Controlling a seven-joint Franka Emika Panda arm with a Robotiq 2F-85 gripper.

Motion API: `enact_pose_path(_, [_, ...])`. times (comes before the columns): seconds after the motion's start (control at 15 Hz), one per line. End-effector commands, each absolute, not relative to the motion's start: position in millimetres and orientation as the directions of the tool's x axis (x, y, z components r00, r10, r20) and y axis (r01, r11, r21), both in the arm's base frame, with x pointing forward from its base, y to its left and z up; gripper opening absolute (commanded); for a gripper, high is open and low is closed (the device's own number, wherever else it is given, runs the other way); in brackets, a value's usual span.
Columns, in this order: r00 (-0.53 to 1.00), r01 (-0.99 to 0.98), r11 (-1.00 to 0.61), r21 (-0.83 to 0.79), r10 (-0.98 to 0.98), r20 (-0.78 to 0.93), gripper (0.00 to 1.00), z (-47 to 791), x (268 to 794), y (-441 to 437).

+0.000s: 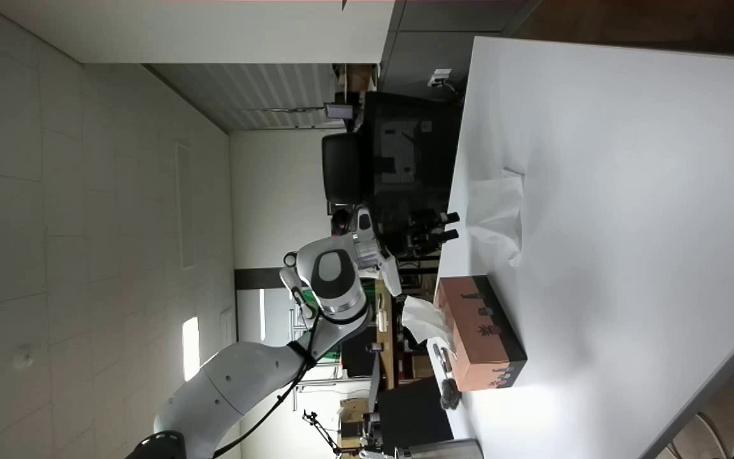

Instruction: Pull out one tissue from the box

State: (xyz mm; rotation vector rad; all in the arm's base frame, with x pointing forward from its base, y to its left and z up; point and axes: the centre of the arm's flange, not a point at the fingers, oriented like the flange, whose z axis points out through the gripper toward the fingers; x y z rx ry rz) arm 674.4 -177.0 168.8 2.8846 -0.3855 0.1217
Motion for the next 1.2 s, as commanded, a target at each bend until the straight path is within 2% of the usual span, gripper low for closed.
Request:
enact_pose_path(0.0, [0.963, -0.259, -0.943, 0.209, -0.237, 0.127, 0.93, 226, 680, -175])
enact_pose_path(0.13, [0.965, -0.248, -0.949, 0.195, -0.223, 0.139, 1.0, 247, 680, -173])
enact_pose_path(0.47, [0.976, -0.2, -0.966, 0.161, -0.183, 0.115, 1.0, 275, 677, -169])
enact_pose_path(0.73, [0.985, -0.17, -0.974, 0.15, -0.162, 0.065, 1.0, 272, 673, -165])
enact_pose_path(1.13, [0.985, -0.164, -0.973, 0.165, -0.153, 0.075, 1.0, 263, 679, -164])
